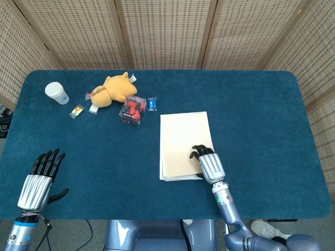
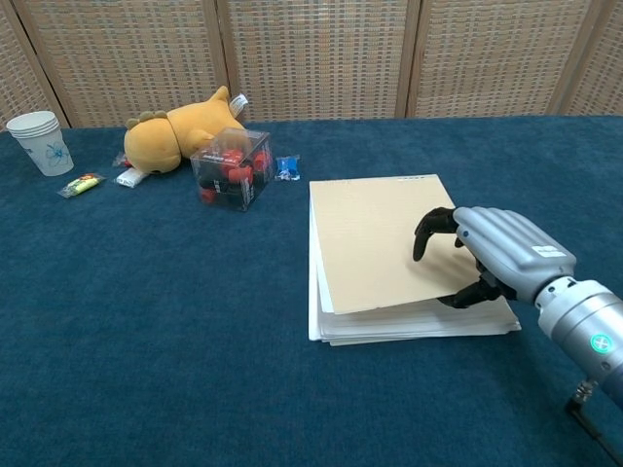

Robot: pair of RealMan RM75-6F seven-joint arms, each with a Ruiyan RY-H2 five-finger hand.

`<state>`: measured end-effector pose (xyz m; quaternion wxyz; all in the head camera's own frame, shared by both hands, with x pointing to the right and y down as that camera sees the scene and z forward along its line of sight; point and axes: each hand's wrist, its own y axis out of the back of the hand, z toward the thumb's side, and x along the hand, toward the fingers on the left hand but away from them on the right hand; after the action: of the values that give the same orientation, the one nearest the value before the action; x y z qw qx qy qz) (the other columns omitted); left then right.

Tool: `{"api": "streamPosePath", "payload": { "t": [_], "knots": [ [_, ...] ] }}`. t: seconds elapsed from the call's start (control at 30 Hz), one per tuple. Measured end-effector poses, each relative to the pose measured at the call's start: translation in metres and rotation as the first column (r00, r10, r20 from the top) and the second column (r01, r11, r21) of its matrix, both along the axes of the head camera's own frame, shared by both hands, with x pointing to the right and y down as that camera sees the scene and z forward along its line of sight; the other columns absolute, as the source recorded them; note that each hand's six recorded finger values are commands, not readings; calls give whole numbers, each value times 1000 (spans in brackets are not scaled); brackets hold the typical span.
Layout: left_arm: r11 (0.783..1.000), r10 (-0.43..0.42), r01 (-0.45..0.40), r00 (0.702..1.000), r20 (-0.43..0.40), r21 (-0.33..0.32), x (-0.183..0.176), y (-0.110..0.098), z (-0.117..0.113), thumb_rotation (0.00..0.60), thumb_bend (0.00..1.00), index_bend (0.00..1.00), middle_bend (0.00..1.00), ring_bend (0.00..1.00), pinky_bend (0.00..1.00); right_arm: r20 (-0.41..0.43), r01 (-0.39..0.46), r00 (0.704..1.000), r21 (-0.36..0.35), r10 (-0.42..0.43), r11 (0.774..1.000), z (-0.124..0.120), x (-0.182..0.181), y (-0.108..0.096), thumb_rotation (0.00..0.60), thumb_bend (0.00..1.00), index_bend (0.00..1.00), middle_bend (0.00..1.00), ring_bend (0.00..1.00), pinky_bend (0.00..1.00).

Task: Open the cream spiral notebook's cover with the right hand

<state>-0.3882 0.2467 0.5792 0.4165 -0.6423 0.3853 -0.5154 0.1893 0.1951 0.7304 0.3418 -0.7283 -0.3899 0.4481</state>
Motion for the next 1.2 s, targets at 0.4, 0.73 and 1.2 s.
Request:
{"api": "streamPosePath", "payload": {
  "t": [0.4,0.73,1.2],
  "knots": [
    [1000,1,-1,1000,3,-2,0,1,0,600,10,0,0,0,60,4,-25,1000,66,25,997,-5,3,-13,600,545,631,490,398,548],
    [1000,3,-3,1000,1,-2,1,1,0,600,10,0,0,0,60,17,-41,999,97,40,994,-8,5,-21,600,626,722,600,504,675],
    [1000,1,-1,1000,-1,-2,1,1,0,600,10,0,0,0,60,55,-59,997,148,52,987,-18,8,-26,600,647,743,732,631,797]
  ]
}}
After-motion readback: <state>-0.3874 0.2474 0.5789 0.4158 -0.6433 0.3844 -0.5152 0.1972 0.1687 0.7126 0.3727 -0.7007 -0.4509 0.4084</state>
